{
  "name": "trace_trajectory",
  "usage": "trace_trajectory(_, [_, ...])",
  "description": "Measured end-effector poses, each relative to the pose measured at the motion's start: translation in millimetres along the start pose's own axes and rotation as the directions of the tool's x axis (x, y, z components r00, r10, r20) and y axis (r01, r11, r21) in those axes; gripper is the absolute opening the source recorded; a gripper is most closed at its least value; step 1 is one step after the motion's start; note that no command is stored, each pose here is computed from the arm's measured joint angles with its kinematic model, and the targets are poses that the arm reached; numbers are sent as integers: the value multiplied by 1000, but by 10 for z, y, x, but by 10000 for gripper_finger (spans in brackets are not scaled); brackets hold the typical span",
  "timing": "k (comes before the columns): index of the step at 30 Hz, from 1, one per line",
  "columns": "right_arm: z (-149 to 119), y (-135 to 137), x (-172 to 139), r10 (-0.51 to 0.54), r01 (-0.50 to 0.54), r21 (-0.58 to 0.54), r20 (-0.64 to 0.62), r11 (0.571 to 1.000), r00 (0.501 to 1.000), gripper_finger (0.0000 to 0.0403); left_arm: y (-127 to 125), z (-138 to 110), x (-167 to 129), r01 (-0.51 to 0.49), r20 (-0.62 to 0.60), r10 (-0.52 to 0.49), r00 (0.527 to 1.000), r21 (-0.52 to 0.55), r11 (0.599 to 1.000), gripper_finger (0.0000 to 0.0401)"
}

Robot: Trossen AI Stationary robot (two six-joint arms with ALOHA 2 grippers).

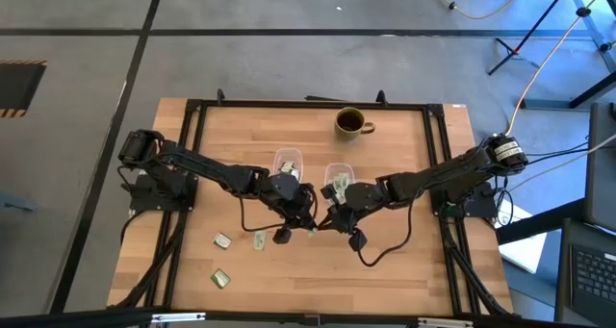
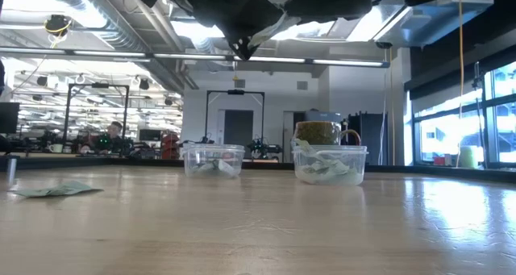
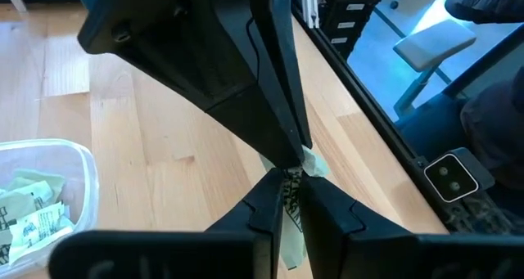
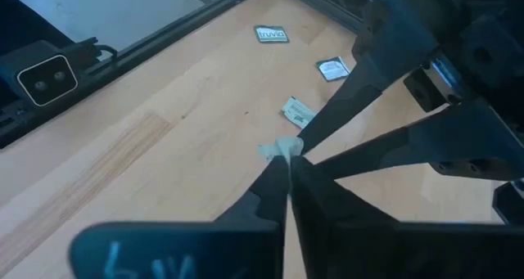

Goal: Pick and place items into bin
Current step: Put the stevia packet into the right transparent bin

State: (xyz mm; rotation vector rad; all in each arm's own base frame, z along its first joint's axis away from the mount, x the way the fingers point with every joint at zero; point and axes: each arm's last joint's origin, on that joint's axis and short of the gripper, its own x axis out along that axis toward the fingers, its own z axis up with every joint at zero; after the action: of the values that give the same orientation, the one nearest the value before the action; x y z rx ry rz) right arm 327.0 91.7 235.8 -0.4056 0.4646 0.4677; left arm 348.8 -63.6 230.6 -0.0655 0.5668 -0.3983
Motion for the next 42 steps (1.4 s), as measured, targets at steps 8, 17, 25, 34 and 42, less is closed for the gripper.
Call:
trace_trajectory(8, [-1,0,0,0,0,-7,-1,1000,1000,6,1,-3,0,0,-3,0,1000,-3,1000,45])
trace_trajectory(17, [-6,5,1,4,-4,-7,-6,1000,1000,2,0,-93,-19,-7,-100,2,995,-54,998,115])
trace_trajectory(25, [-159,-18,-18,-137,139,-3,-212,990,968,2,-38,-279,-106,-50,-306,-6,952,-176,983,143])
trace_trajectory(34, [-412,-270,-81,-335,395,55,-430,917,838,3,-265,-391,-100,-29,-416,-43,908,-166,986,143])
trace_trajectory(42, [-750,-384,-6,-308,455,100,-607,885,733,2,-388,-408,-76,-87,-425,37,904,-97,992,143])
